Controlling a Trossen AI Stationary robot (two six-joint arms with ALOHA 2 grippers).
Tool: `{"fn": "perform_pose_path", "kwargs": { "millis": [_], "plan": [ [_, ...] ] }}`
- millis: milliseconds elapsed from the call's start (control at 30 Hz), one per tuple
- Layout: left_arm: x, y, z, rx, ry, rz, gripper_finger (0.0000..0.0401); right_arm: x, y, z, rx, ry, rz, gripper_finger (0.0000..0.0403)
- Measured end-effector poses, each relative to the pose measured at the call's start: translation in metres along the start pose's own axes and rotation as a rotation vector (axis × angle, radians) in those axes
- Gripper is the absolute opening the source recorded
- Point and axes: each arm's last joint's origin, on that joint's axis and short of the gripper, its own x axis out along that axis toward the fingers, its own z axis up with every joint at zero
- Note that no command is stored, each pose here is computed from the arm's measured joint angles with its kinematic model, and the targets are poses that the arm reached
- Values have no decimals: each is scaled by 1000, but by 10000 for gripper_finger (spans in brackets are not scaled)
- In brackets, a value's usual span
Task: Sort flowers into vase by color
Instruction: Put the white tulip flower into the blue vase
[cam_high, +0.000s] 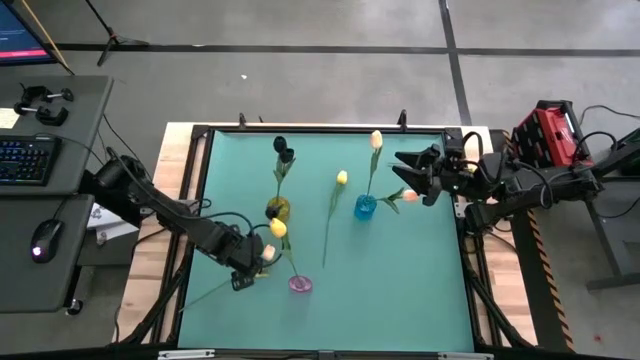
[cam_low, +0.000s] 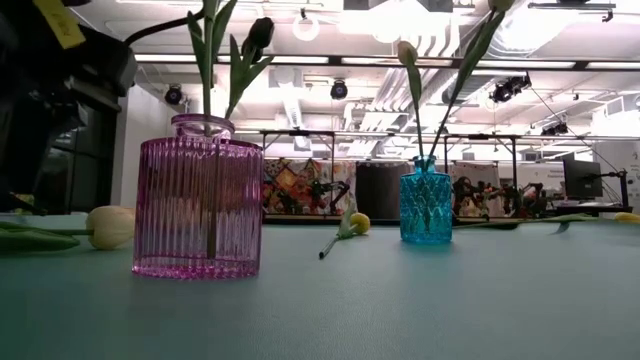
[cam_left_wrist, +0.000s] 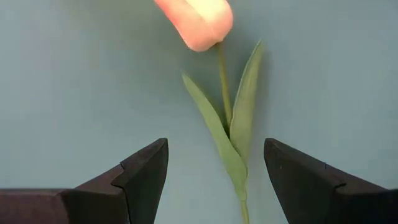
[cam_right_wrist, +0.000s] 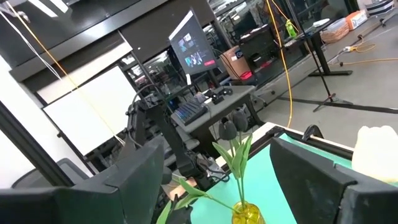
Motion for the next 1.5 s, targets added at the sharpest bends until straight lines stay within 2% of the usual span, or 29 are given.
{"fn": "perform_pose_path", "kwargs": {
  "millis": [267, 500, 733, 1200, 1300, 1367, 1467, 1500],
  "plan": [
    [3, -4, -2, 14, -10, -39, 253, 0, -1, -2, -9, 16, -9, 279],
    [23, 6, -17, -94, 74, -19, 253, 0, -1, -2, -13, 23, -12, 279],
    [24, 1, -13, -41, 0, -65, 253, 0, -1, -2, -14, 24, -12, 279],
    [44, -1, -12, -36, 43, 15, 247, 0, -1, -2, -14, 24, -12, 279],
    [43, 0, -13, -36, 48, 22, 209, 0, -1, -2, -13, 23, -12, 279],
    [39, 2, -14, -42, 69, 12, 151, 0, -1, -2, -13, 23, -12, 279],
    [30, 6, -16, -41, 89, -20, 36, 0, -1, -2, -13, 23, -11, 279],
    [25, 7, -16, -44, 89, -38, 20, 0, -1, -2, -13, 22, -12, 279]
  ]
}}
